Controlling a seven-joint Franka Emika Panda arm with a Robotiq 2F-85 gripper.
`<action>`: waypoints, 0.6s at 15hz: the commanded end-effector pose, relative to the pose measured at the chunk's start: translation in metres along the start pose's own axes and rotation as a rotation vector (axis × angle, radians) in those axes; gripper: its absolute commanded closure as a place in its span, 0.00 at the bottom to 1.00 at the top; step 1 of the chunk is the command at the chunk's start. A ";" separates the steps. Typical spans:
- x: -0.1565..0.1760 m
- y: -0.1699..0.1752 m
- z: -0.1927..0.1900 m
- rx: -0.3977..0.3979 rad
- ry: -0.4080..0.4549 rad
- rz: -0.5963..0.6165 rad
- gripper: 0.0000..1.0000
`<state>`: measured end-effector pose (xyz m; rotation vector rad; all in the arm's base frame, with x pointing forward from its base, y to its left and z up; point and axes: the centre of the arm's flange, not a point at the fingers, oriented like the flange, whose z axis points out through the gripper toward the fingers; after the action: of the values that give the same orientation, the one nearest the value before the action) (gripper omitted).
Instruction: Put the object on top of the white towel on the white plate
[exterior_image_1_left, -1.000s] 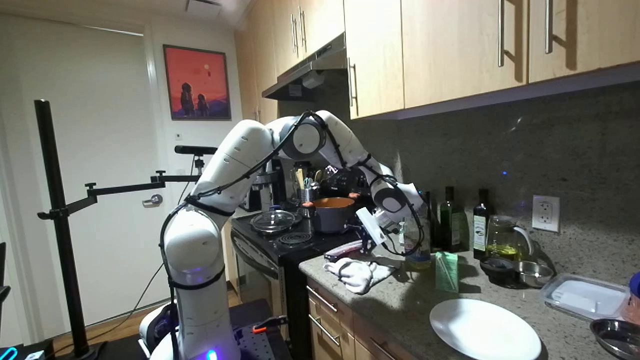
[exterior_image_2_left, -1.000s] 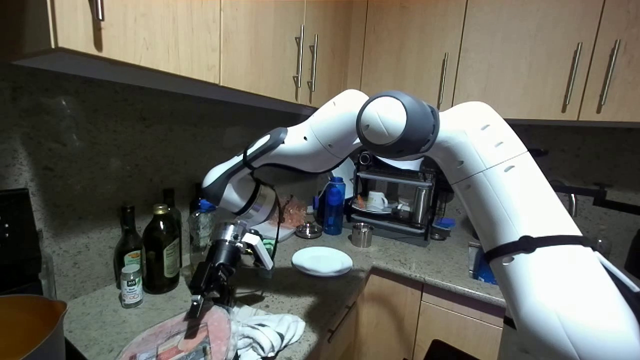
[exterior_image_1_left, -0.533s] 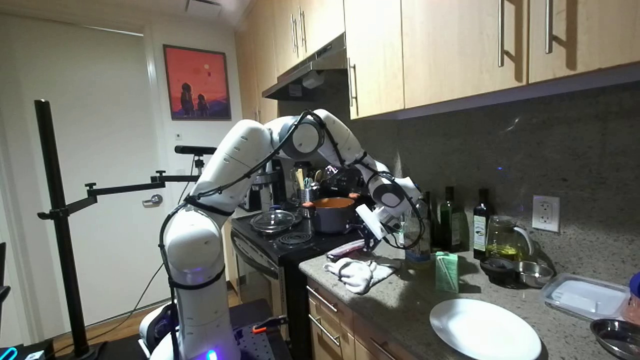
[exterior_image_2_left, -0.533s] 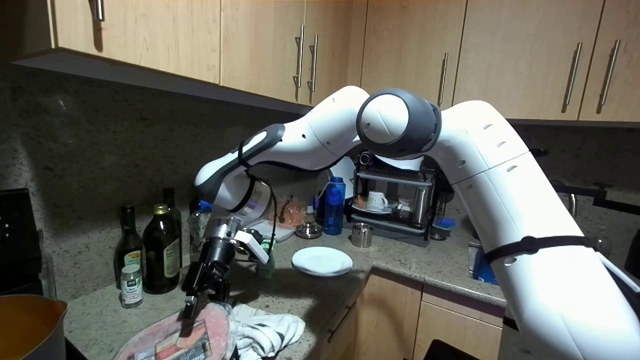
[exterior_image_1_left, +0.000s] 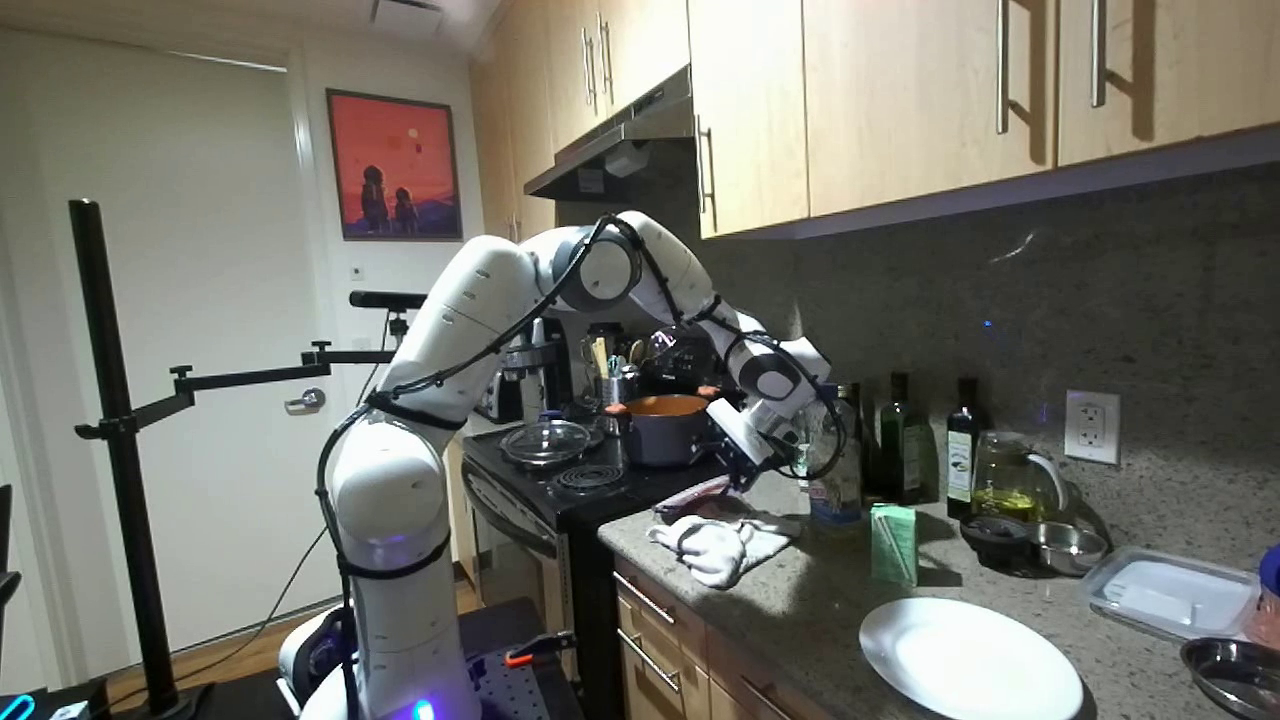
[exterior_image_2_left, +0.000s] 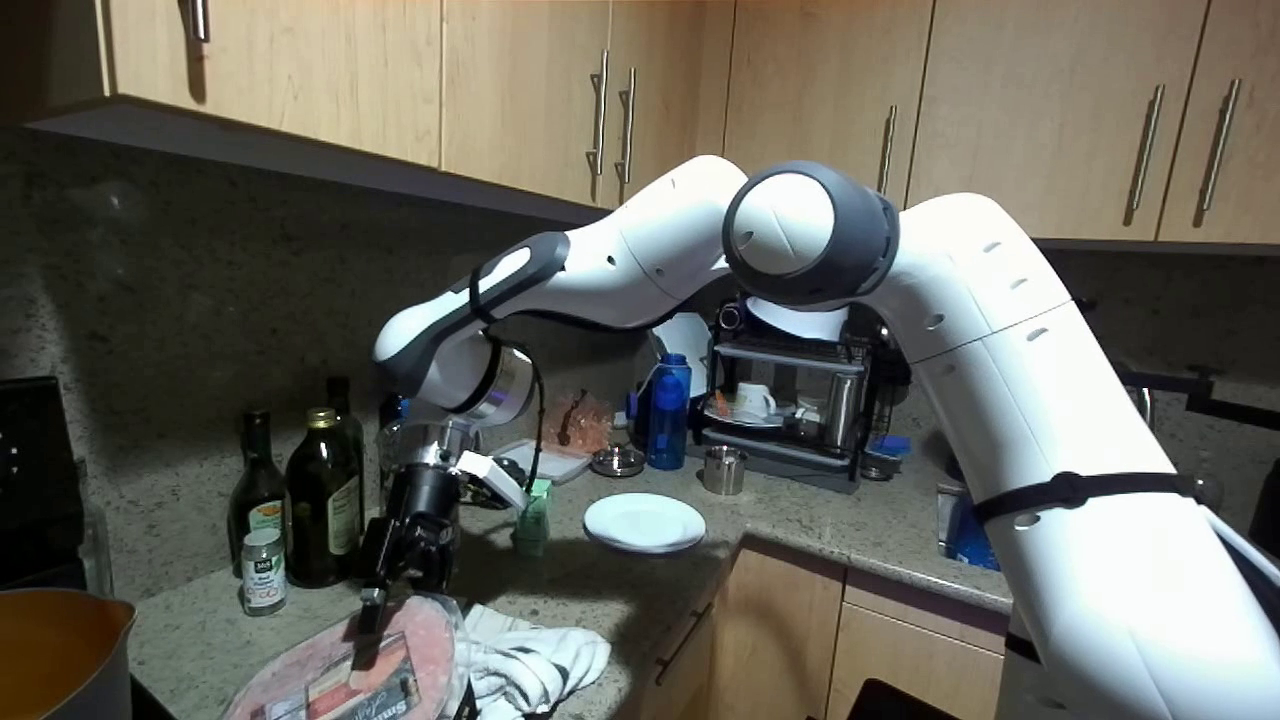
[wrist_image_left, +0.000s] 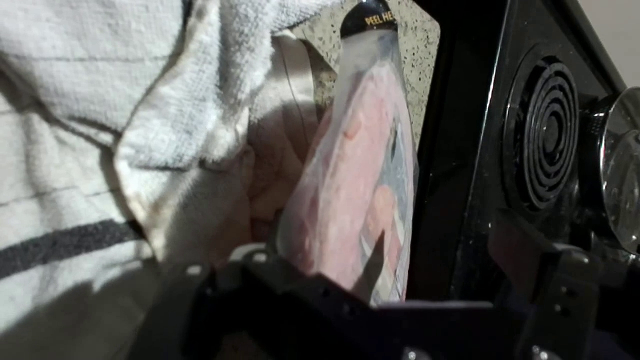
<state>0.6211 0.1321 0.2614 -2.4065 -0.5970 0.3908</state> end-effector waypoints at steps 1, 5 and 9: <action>-0.003 -0.021 -0.006 -0.040 -0.002 0.005 0.29; -0.003 -0.027 -0.010 -0.052 -0.001 -0.007 0.60; -0.003 -0.032 -0.013 -0.054 0.002 -0.014 0.90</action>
<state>0.6207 0.1385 0.2772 -2.4218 -0.6393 0.3724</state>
